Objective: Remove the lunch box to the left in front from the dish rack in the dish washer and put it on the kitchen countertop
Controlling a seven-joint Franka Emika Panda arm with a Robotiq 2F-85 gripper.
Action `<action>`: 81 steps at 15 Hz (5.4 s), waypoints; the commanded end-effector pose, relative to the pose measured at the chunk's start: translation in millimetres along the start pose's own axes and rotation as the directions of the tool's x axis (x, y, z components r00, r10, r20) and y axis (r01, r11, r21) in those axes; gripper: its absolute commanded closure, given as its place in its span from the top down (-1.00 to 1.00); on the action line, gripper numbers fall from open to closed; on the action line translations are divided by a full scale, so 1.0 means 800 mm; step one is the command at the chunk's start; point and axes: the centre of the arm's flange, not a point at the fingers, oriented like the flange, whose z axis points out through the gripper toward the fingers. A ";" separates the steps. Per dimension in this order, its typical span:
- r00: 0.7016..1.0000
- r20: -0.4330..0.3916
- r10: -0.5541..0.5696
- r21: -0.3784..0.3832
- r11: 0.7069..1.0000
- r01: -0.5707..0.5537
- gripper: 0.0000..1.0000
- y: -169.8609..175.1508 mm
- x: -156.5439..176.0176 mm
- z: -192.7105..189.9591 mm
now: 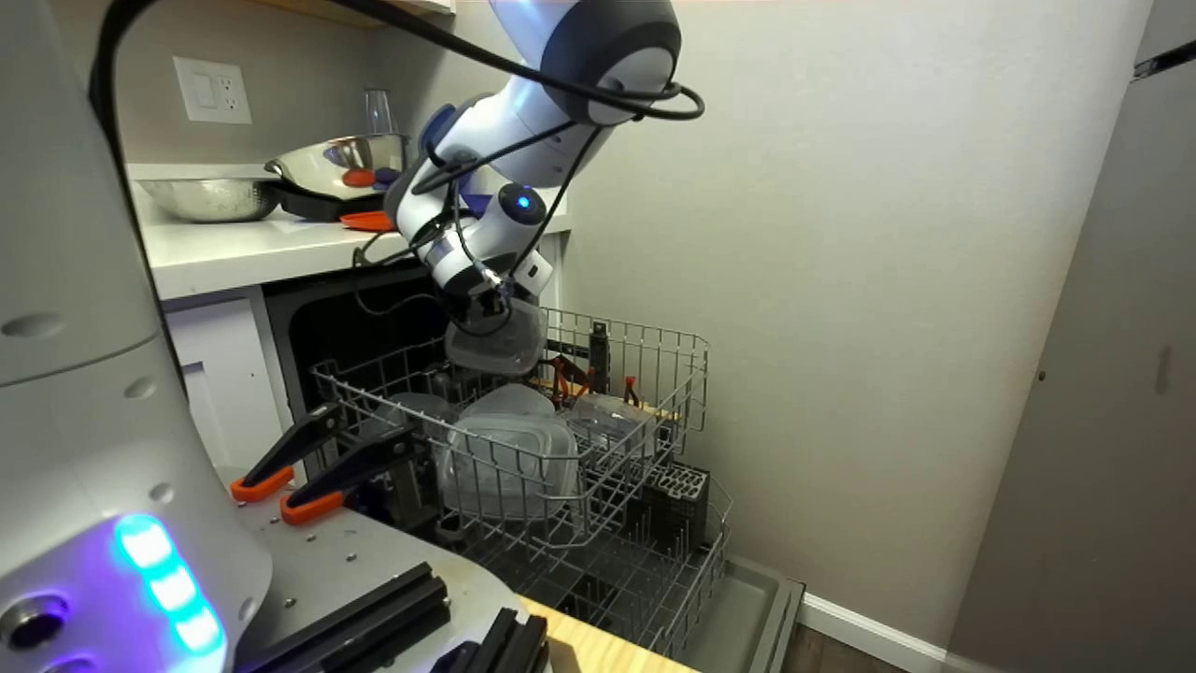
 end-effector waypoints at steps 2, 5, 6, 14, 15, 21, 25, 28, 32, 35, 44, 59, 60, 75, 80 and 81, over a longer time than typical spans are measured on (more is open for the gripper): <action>0.997 -0.072 -0.036 -0.041 0.999 0.033 -0.97 -0.013 -0.048 -0.050; 0.996 -0.071 -0.049 -0.064 0.997 0.044 -0.97 -0.025 -0.038 -0.065; 0.997 -0.073 -0.038 -0.071 0.997 0.032 -0.97 -0.027 -0.033 -0.070; 0.994 -0.033 0.101 -0.249 0.963 -0.106 -0.97 -0.031 -0.062 -0.115; 0.992 -0.038 0.117 -0.269 0.955 -0.123 -0.97 -0.034 -0.068 -0.124; 0.985 -0.067 0.157 -0.352 0.920 -0.171 -0.97 -0.059 -0.102 -0.163; 0.978 -0.100 0.182 -0.402 0.892 -0.207 -0.97 -0.075 -0.115 -0.184; 0.972 -0.100 0.213 -0.482 0.844 -0.234 -0.97 -0.089 -0.123 -0.199; 0.963 -0.077 0.259 -0.641 0.726 -0.247 -0.97 -0.113 -0.139 -0.214; 0.949 -0.134 0.284 -0.725 0.625 -0.289 -0.97 -0.138 -0.147 -0.233; 0.956 -0.229 0.185 -0.898 0.340 -0.281 -0.97 -0.217 -0.165 -0.226; 0.997 -0.049 -0.061 -0.995 -0.083 -0.054 -0.97 -0.305 -0.229 -0.112; 0.995 -0.055 -0.086 -0.995 -0.083 -0.062 -0.97 -0.306 -0.231 -0.112; 0.880 -0.404 0.249 -0.885 0.135 -0.445 -0.97 -0.321 -0.113 -0.200; 0.742 -0.526 0.416 -0.775 0.124 -0.619 -0.97 -0.300 -0.064 -0.210; 0.709 -0.538 0.455 -0.754 0.116 -0.646 -0.97 -0.297 -0.056 -0.211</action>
